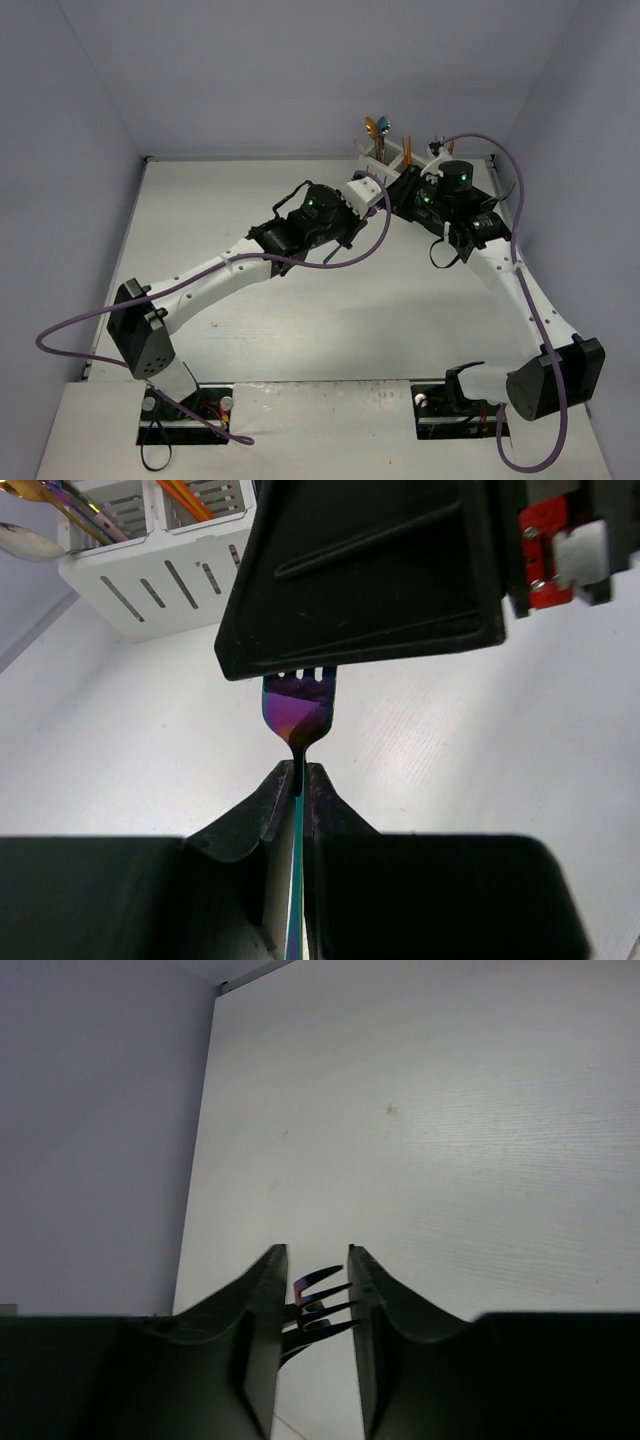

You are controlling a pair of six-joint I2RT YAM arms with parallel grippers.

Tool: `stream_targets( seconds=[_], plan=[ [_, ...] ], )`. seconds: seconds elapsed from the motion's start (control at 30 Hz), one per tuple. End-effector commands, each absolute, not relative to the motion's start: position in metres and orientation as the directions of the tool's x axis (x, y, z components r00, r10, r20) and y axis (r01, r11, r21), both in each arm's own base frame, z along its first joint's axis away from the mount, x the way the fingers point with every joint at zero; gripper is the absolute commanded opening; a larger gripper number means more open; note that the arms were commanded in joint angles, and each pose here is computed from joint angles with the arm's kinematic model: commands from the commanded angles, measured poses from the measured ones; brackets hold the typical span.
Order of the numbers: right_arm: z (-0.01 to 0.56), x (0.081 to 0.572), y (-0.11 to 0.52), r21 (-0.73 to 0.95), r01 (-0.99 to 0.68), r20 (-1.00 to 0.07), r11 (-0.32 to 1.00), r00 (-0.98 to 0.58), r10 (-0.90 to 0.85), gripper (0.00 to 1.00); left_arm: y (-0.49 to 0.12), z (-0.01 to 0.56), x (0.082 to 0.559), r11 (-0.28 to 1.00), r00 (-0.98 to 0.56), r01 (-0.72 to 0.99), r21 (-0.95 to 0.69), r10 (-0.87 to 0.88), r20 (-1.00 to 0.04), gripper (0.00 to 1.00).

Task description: Sort the eating utensils into containers

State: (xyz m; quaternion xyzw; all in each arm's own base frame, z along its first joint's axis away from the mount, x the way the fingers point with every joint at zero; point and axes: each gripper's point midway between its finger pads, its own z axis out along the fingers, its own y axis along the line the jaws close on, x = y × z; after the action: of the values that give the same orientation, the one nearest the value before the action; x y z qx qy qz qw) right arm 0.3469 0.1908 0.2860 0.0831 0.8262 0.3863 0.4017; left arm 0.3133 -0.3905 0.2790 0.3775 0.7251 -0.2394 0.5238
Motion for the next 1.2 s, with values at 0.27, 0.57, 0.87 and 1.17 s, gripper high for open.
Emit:
stream_targets(
  seconds=[0.27, 0.57, 0.87, 1.17],
  plan=[
    [0.302, 0.355, 0.191, 0.688, -0.225, -0.662, 0.689, -0.584, 0.47, 0.0, -0.391, 0.335, 0.309, 0.612, -0.074, 0.789, 0.046, 0.169, -0.983, 0.0],
    [0.336, 0.374, 0.16, 0.609, -0.252, -0.76, 0.752, -0.454, 0.464, 0.0, -0.349, 0.306, 0.32, 0.76, -0.17, 0.65, 0.026, 0.179, -0.969, 0.71],
    [0.382, 0.418, 0.019, 0.523, -0.126, -0.842, 0.843, -0.231, 0.488, 0.0, -0.225, 0.243, 0.329, 0.926, -0.434, 0.374, -0.054, 0.123, -0.892, 0.88],
    [0.401, 0.454, -0.07, 0.482, -0.046, -0.872, 0.875, -0.119, 0.475, 0.0, -0.095, 0.221, 0.299, 0.993, -0.491, 0.115, 0.021, 0.075, -0.868, 0.97]
  ],
)
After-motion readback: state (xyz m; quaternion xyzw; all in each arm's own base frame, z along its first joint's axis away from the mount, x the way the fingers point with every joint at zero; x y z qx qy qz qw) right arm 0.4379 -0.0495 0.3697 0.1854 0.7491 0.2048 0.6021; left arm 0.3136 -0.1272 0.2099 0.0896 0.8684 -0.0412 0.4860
